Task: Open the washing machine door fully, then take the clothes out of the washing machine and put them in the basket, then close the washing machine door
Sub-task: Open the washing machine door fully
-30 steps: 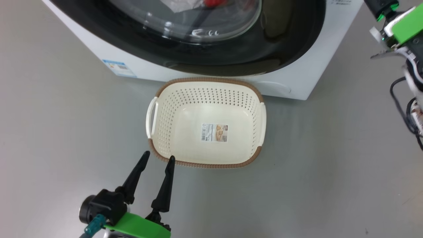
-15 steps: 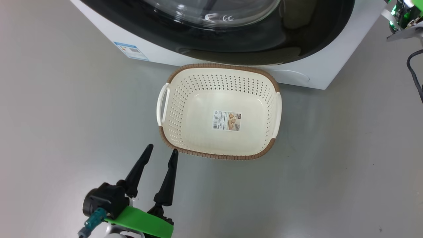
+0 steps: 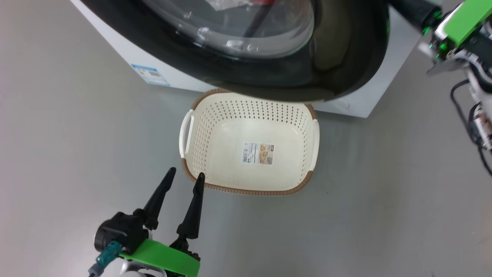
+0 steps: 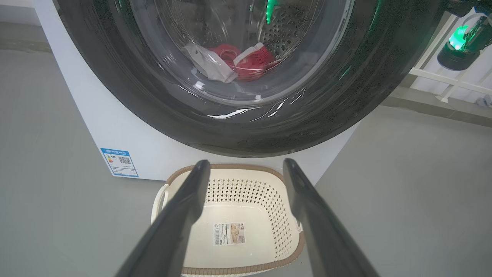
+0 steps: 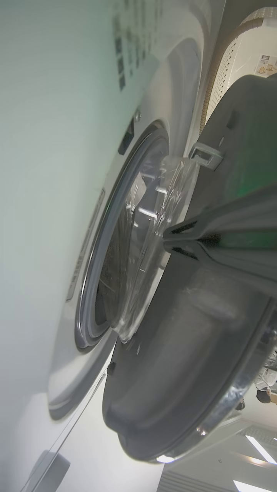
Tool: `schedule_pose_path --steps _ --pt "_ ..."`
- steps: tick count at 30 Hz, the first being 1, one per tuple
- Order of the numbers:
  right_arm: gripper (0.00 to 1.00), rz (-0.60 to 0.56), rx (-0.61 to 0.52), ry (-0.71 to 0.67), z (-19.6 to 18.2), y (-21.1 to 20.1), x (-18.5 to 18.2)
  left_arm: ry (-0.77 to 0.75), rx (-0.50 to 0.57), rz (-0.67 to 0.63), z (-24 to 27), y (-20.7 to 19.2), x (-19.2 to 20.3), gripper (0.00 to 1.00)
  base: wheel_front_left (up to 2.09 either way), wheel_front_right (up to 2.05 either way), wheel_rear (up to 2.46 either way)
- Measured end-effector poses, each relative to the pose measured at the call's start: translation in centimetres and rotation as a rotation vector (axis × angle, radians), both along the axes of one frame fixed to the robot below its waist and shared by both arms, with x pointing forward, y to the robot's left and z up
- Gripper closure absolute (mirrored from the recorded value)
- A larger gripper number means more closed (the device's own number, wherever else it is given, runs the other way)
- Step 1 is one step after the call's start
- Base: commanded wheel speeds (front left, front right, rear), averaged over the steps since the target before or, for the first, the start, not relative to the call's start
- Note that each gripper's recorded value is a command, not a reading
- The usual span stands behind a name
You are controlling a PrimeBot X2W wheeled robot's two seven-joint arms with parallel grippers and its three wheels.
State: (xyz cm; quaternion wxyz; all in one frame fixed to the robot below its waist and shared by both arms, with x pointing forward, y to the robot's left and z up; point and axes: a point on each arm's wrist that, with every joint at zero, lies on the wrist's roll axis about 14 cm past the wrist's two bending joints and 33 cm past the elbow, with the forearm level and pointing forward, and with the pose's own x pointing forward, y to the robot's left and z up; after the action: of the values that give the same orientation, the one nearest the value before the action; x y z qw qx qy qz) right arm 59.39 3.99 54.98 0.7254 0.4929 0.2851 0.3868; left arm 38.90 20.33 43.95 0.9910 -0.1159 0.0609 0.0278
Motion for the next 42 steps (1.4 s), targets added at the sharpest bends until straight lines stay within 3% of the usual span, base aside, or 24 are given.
schedule_pose_path --steps 26,39,40,41,42 --pt "1.00 0.221 -0.022 0.008 0.8 3.0 -11.4 -0.079 0.009 0.002 2.8 -0.3 -2.7 0.00 0.00 0.00 0.00" --pt "1.00 0.232 -0.015 0.005 0.8 3.6 -12.4 -0.097 0.014 -0.001 3.4 -0.3 -2.7 0.00 0.00 0.00 0.00" --pt "0.98 0.222 -0.026 -0.001 0.6 3.5 -12.4 -0.099 0.014 -0.001 3.5 -0.3 -2.7 0.00 0.00 0.00 0.00" --pt "0.83 0.210 -0.036 -0.008 0.4 3.4 -12.4 -0.101 0.014 -0.002 3.5 -0.4 -2.7 0.00 0.00 0.00 0.00" --pt "0.75 0.198 -0.042 -0.011 0.3 3.2 -12.3 -0.103 0.013 -0.003 3.6 -0.4 -2.7 0.00 0.00 0.00 0.00"
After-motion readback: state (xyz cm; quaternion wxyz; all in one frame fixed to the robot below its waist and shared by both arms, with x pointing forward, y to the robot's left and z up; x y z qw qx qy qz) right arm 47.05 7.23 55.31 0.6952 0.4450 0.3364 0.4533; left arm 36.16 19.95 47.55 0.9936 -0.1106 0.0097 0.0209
